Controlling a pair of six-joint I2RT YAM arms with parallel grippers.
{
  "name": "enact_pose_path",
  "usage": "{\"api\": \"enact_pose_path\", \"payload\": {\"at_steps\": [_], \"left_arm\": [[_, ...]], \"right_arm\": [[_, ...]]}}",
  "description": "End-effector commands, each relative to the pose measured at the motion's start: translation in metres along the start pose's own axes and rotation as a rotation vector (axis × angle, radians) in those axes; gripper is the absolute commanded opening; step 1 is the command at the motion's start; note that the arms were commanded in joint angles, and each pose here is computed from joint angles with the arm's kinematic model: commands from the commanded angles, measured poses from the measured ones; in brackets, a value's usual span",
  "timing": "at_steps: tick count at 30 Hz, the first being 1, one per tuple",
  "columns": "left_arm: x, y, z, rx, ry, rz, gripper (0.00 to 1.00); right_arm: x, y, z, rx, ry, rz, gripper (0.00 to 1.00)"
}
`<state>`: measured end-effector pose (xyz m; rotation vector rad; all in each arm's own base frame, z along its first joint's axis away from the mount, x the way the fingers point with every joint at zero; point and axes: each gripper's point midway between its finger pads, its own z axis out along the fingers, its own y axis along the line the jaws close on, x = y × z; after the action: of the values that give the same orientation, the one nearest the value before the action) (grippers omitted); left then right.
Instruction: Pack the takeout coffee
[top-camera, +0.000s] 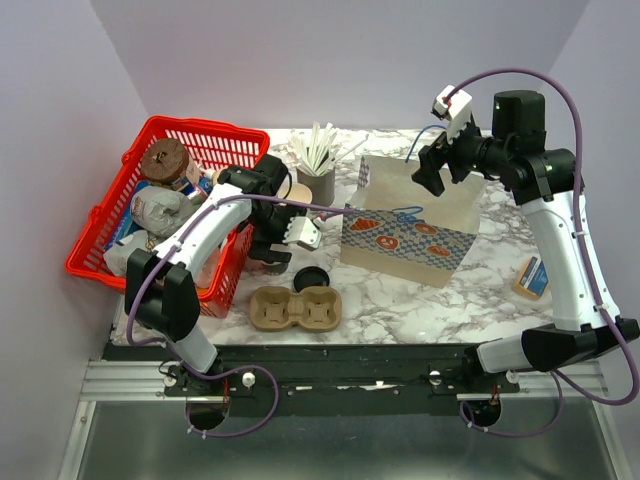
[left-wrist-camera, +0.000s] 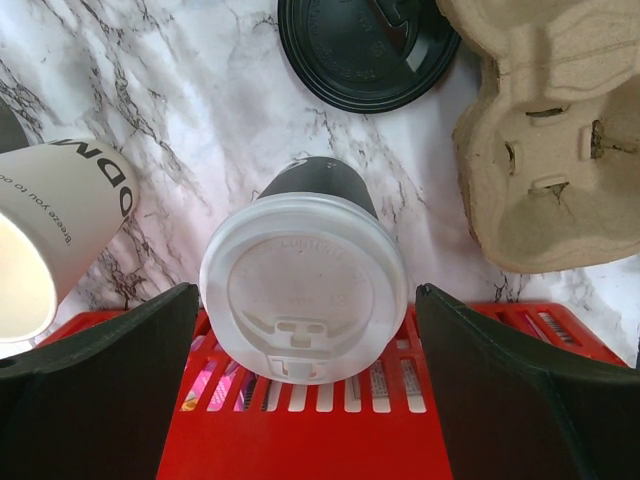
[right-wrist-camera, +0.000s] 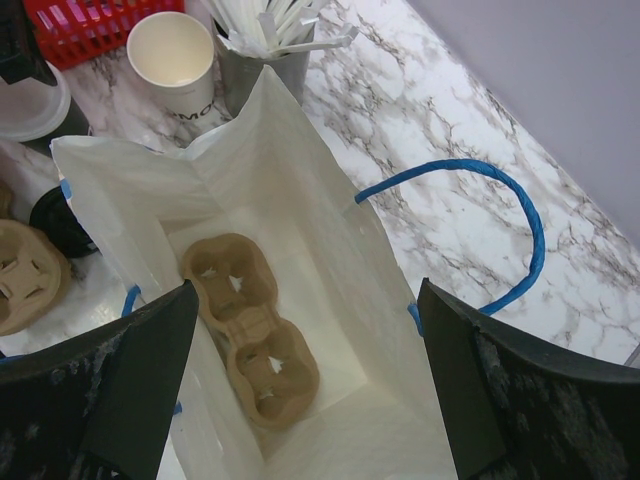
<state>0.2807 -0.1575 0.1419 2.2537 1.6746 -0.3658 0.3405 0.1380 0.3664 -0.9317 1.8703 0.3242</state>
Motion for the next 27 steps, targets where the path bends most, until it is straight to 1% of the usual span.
{"api": "enact_pose_path", "payload": {"at_steps": [1, 8, 15, 23, 27], "left_arm": [[0.010, 0.001, 0.006, 0.009, 0.027, -0.016, 0.98], [0.015, -0.001, 0.009, 0.024, 0.051, -0.020, 0.97], [0.017, -0.001, 0.008, 0.024, 0.062, -0.020, 0.94], [0.019, 0.003, 0.006, -0.020, 0.070, -0.011, 0.94], [0.022, 0.006, 0.008, -0.032, 0.082, -0.017, 0.92]], "right_arm": [[-0.004, 0.001, -0.005, 0.008, -0.024, -0.007, 1.00], [-0.004, 0.000, -0.004, 0.007, -0.021, -0.005, 1.00], [-0.006, 0.000, -0.003, 0.006, -0.026, -0.006, 0.99], [-0.007, -0.001, -0.002, 0.003, -0.028, -0.004, 1.00], [-0.008, -0.002, -0.001, 0.000, -0.029, -0.004, 1.00]]}}
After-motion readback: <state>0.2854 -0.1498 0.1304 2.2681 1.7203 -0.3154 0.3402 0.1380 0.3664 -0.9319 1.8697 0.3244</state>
